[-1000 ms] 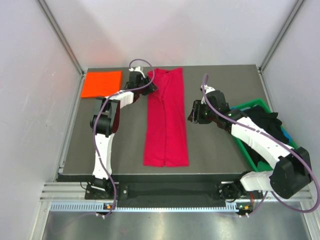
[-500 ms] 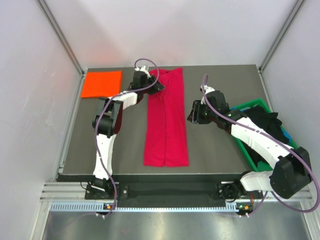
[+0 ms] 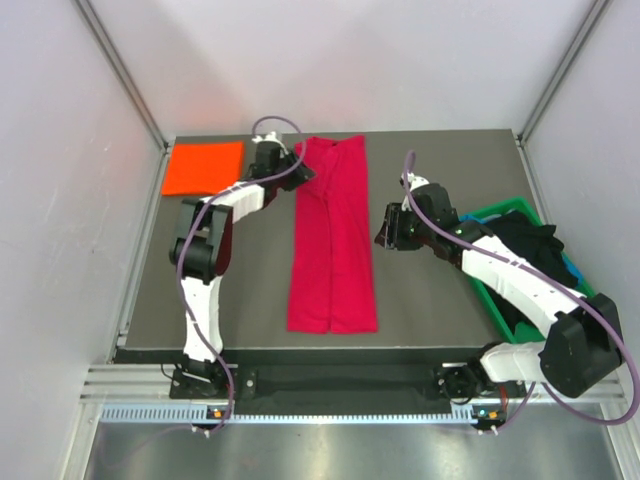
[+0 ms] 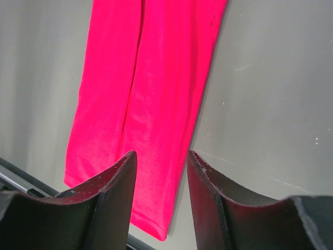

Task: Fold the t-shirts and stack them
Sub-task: Fold the tshirt

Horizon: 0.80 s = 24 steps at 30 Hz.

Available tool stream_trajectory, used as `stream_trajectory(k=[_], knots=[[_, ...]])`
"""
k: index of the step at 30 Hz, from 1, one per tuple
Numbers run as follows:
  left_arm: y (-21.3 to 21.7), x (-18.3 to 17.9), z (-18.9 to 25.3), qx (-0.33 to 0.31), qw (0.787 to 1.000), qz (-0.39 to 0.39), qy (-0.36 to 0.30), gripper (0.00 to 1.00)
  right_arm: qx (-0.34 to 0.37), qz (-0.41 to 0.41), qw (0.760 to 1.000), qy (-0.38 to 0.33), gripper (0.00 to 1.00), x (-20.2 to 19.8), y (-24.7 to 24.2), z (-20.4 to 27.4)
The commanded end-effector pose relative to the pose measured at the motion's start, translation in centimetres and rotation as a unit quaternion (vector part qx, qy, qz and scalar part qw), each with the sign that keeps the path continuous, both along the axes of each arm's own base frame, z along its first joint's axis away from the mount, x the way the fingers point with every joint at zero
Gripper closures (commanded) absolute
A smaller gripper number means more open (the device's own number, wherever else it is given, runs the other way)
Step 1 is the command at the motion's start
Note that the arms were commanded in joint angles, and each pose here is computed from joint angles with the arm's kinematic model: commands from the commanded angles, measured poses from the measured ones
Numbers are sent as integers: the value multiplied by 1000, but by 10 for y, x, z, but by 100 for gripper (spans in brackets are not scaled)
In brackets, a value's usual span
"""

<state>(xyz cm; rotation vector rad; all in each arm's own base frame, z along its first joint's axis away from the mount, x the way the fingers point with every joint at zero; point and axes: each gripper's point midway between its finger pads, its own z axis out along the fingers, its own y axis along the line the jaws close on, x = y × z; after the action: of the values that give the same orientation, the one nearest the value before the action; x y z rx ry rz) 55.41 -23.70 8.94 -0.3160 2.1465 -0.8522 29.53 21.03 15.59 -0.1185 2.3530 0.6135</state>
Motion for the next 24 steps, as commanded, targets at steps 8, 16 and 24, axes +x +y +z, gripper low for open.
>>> stream_trajectory(k=[8, 16, 24], knots=[[43, 12, 6, -21, 998, 63, 2, 61, 25, -2, 999, -34, 56, 10, 2, 20], [32, 13, -6, -43, 998, 48, 9, 61, 24, -3, 999, -34, 56, 10, 1, 20], [34, 12, -23, -34, 998, 54, 25, 62, 25, -4, 999, -37, 56, 10, 0, 22]])
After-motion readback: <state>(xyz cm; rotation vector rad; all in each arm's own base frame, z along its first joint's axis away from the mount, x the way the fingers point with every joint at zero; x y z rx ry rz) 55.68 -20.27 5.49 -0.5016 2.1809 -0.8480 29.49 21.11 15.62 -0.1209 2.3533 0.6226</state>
